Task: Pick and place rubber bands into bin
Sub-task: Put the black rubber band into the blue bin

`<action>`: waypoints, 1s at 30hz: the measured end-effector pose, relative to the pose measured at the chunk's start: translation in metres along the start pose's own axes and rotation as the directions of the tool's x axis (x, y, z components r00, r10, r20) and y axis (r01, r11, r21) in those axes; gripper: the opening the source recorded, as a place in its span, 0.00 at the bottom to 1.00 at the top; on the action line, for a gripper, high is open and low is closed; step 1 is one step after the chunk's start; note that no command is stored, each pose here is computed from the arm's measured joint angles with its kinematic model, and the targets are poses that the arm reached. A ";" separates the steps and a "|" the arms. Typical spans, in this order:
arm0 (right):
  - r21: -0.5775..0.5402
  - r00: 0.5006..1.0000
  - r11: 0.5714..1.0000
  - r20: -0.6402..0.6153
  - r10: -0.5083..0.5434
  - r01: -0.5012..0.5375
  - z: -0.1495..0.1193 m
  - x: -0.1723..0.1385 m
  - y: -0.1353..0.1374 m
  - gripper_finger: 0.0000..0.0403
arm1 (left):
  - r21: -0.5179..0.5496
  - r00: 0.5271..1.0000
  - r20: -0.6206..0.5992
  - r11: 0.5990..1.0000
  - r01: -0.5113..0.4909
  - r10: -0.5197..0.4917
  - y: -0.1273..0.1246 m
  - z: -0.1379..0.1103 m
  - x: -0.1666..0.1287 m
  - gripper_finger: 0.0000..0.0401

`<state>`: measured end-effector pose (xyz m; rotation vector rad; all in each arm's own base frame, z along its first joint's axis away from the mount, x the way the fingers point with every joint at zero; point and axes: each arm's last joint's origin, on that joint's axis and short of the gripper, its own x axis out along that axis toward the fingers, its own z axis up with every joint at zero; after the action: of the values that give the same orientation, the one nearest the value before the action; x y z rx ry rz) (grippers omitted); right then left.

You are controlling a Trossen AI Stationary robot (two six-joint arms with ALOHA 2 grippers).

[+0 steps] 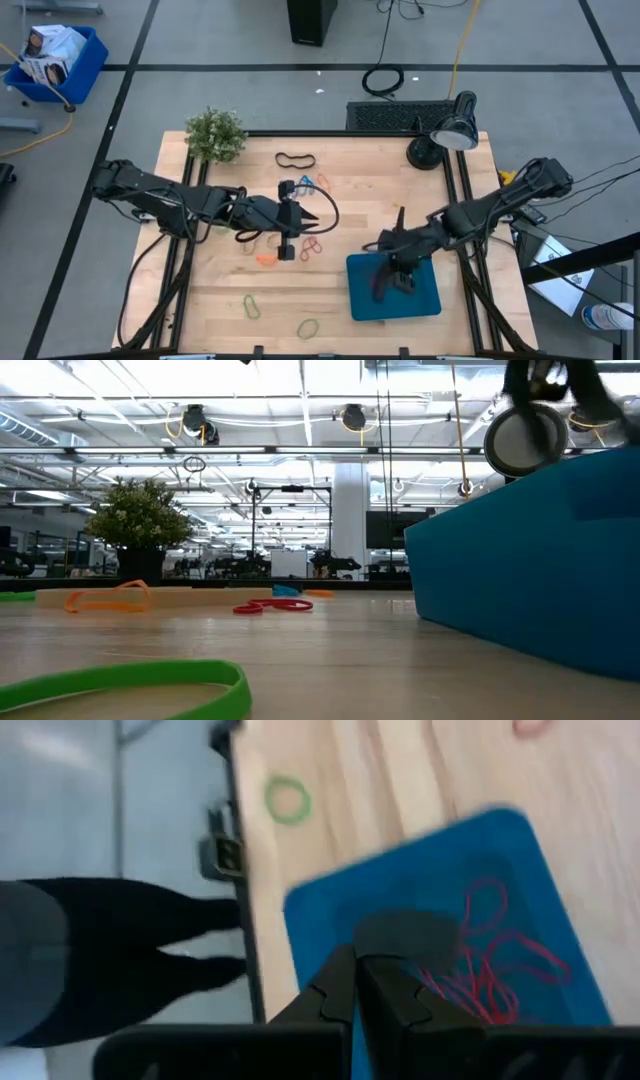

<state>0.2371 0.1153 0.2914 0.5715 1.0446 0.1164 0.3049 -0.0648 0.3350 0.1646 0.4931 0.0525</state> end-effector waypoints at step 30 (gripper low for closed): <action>0.115 0.999 0.992 0.021 0.048 -0.050 -0.057 0.094 -0.068 0.05 | -0.042 1.000 0.001 0.999 0.028 -0.028 0.000 0.000 0.000 0.16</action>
<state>0.2247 0.1132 0.1628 0.7022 1.0245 0.0945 0.3051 -0.0647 0.3350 0.1168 0.4934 0.0352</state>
